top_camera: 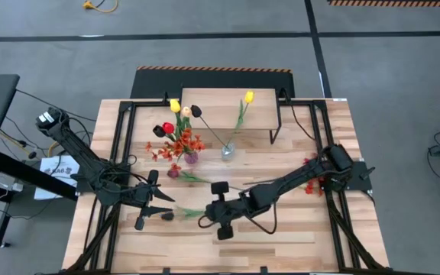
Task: Pick and place flowers into a vace then onto a shelf
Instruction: Put the black tulip into the transparent vase
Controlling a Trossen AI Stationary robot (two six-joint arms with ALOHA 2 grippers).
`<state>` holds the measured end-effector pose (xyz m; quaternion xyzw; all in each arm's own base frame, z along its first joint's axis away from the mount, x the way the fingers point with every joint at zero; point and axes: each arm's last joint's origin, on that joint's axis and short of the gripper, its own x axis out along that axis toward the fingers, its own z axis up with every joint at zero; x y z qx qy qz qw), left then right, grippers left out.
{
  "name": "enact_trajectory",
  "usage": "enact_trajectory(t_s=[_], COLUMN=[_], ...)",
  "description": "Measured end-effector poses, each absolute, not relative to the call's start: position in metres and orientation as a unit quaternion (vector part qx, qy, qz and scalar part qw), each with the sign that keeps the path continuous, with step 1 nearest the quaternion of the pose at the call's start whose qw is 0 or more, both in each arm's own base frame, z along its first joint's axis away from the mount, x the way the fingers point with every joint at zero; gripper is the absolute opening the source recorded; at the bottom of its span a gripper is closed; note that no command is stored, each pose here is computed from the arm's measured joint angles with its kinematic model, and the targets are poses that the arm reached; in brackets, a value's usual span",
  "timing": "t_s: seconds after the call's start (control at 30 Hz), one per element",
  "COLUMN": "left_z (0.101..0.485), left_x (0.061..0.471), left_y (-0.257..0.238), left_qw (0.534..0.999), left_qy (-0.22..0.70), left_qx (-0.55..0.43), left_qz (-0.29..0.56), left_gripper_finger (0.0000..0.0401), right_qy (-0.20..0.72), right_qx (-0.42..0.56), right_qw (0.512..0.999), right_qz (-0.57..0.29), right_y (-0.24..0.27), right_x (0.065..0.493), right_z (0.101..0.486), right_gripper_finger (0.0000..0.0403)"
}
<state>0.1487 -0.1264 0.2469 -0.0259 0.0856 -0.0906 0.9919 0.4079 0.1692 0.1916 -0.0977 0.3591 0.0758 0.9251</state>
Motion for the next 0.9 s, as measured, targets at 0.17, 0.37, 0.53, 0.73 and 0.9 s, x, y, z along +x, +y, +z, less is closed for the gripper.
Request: enact_trajectory(t_s=[0.17,0.37,0.53,0.73,0.9], left_z=[0.247,0.247,0.247,0.247,0.247], left_x=[0.149,0.149,0.149,0.149,0.149], left_y=[-0.126,-0.126,-0.126,-0.126,-0.126], left_qw=[0.992,0.992,0.992,0.992,0.992], left_qy=[0.085,0.085,0.085,0.086,0.086], left_qx=[-0.026,-0.026,-0.026,-0.029,-0.03], left_qz=[-0.091,-0.09,-0.09,-0.09,-0.09], left_gripper_finger=[0.0119,0.0119,0.0119,0.0119,0.0119], right_qy=[0.361,0.323,0.226,0.097,0.023], right_qx=[-0.093,-0.094,-0.113,-0.108,-0.1], right_qw=[0.916,0.906,0.913,0.94,0.967], right_qz=[0.15,0.256,0.321,0.309,0.232], right_y=[0.175,0.185,0.196,0.198,0.198], right_x=[0.398,0.393,0.396,0.406,0.409], right_z=[0.207,0.224,0.24,0.264,0.279], right_gripper_finger=[0.0,0.0,0.0,0.0,0.0])
